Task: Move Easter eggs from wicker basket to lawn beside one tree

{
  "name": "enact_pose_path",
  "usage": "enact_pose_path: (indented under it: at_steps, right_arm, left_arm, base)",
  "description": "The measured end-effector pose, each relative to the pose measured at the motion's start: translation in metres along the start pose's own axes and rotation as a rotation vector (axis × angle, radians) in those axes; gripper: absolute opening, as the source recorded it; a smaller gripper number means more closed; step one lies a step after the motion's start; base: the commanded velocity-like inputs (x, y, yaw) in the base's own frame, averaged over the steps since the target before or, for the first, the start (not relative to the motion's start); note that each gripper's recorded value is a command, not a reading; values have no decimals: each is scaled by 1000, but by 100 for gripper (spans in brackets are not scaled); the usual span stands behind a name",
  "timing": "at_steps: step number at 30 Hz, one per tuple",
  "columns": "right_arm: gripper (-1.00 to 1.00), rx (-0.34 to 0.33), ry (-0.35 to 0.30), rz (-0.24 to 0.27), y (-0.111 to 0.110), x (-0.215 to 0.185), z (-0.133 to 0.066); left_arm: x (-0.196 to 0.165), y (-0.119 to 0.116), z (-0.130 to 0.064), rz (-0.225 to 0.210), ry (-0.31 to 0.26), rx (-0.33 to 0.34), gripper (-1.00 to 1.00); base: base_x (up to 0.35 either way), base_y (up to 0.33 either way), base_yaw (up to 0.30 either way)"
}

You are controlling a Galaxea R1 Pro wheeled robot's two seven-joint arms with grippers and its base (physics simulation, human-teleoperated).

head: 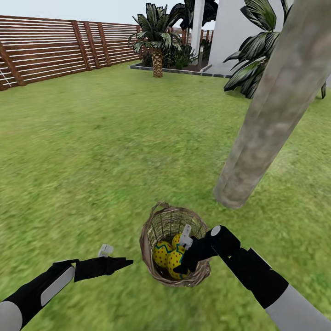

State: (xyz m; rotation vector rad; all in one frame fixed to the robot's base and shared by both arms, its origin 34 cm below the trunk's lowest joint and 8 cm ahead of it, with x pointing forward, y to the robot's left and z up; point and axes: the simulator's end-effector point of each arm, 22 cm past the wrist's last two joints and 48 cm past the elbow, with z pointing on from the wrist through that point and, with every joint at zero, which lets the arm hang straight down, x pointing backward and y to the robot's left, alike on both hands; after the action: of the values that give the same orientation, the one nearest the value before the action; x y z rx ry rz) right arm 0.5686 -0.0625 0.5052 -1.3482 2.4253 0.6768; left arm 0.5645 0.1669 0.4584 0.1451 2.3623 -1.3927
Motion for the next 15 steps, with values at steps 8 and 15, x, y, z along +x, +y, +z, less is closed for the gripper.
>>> enact_pose_path:
  at_steps: [8, 15]
  right_arm:
    - [100, -18, 19, -53, 13, 3, 10]
    - [100, -35, 12, -49, 17, -3, 5]
  left_arm:
    - [1, 3, -1, -8, -2, -3, 100]
    - [12, 12, -11, -13, 11, -29, 100]
  base:
    - [3, 0, 75]
    - [0, 0, 2]
